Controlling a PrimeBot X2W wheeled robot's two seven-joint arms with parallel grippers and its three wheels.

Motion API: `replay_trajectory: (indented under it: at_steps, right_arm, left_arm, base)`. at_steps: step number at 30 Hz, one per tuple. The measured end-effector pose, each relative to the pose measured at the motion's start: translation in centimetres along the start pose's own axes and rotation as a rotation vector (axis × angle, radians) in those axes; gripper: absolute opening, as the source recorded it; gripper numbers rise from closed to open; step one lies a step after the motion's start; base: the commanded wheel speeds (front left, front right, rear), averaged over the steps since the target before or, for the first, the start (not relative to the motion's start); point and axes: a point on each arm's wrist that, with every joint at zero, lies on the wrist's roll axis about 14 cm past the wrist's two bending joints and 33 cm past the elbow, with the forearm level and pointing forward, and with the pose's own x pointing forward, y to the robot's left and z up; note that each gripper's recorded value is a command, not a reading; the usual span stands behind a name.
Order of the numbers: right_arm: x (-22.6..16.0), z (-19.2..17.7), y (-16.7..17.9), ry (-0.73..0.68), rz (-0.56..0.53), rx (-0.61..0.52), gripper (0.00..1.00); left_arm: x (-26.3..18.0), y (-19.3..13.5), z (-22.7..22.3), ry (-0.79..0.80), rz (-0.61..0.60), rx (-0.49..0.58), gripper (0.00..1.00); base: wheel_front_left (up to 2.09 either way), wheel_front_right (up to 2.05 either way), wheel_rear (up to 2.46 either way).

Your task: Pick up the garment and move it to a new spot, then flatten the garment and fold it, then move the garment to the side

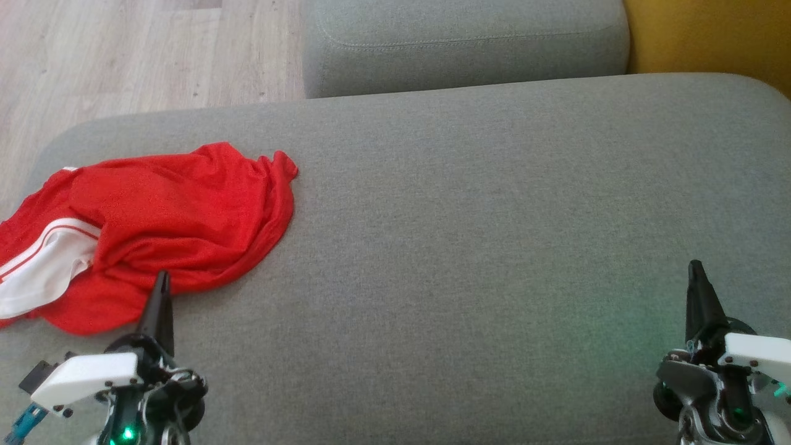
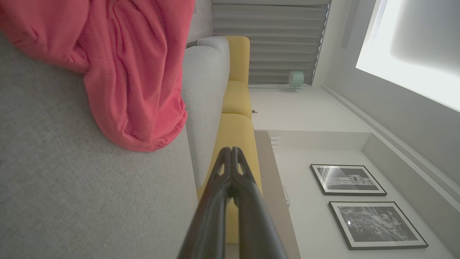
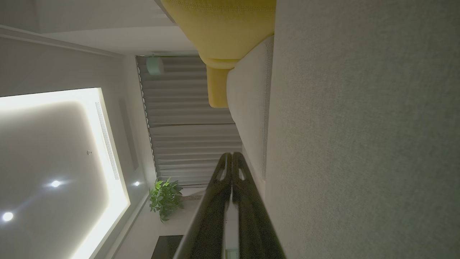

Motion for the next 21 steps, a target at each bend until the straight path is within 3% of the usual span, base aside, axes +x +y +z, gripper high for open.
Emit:
replay_trajectory:
  at_steps: [21]
  right_arm:
    - [0.0,0.0,0.0,0.0,0.0,0.0,0.0]
  left_arm:
    - [0.0,0.0,0.0,0.0,0.0,0.0,0.0]
  base:
    - [0.0,0.0,0.0]
